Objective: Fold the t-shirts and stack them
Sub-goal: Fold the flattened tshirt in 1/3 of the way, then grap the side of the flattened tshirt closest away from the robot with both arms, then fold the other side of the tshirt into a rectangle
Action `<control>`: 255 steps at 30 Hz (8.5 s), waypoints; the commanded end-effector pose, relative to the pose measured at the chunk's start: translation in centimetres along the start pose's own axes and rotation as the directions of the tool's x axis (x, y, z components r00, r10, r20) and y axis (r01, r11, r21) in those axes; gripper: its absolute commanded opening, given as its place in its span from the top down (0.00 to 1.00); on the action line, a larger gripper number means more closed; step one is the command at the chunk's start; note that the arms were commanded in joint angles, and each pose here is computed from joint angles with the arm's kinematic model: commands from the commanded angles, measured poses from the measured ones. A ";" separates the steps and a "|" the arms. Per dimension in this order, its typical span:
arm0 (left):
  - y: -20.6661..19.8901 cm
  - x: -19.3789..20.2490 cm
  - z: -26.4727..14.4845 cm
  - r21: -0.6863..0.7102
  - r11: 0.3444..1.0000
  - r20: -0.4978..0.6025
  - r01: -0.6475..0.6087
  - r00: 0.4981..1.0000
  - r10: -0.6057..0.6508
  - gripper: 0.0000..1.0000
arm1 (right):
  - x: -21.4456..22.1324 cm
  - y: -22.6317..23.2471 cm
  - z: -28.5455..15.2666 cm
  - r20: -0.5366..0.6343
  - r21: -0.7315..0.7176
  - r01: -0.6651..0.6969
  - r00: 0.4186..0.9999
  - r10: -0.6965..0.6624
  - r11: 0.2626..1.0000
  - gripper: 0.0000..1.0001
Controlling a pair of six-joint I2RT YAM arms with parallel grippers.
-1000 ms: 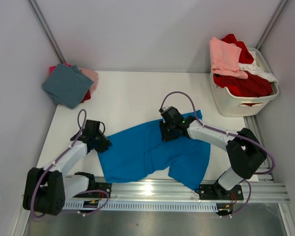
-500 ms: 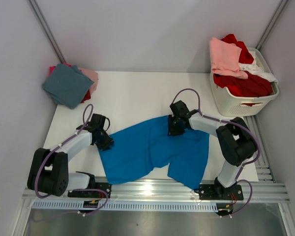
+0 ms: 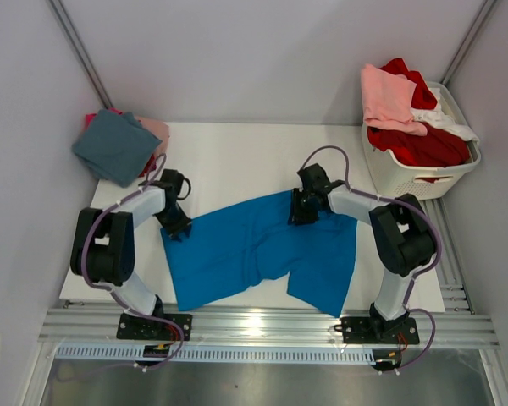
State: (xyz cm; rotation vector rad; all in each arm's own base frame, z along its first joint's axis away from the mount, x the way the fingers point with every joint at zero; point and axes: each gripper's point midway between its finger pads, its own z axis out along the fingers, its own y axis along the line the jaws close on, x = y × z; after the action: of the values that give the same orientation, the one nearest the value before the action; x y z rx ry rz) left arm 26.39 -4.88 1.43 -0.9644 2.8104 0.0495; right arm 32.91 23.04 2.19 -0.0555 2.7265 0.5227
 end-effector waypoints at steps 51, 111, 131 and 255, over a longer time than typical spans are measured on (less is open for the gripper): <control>-4.1 10.1 -5.0 0.353 0.913 0.237 -0.205 0.963 0.125 0.64 | -1.7 -9.3 -11.5 0.533 0.160 -0.337 0.821 0.206 0.928 0.49; 6.5 6.3 -5.1 0.023 0.996 0.225 0.083 0.970 -0.086 0.49 | 1.6 -17.6 -14.1 0.649 0.242 -0.594 0.687 0.327 0.767 0.29; 6.2 11.5 -4.0 0.075 0.997 0.108 0.019 0.994 -0.027 0.50 | 4.3 -18.9 -8.8 0.494 0.276 -0.649 0.728 0.475 0.709 0.31; -8.1 -1.5 -12.1 0.363 0.898 0.476 -0.250 0.878 0.052 0.43 | -16.7 2.3 -9.8 0.647 -0.006 0.002 0.762 0.002 1.000 0.28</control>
State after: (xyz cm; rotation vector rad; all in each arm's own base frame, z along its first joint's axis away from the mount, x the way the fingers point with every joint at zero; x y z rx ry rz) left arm 31.18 -10.31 14.11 -0.6337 2.3003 -0.2757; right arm 46.56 17.64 18.40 0.2066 2.0075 0.2302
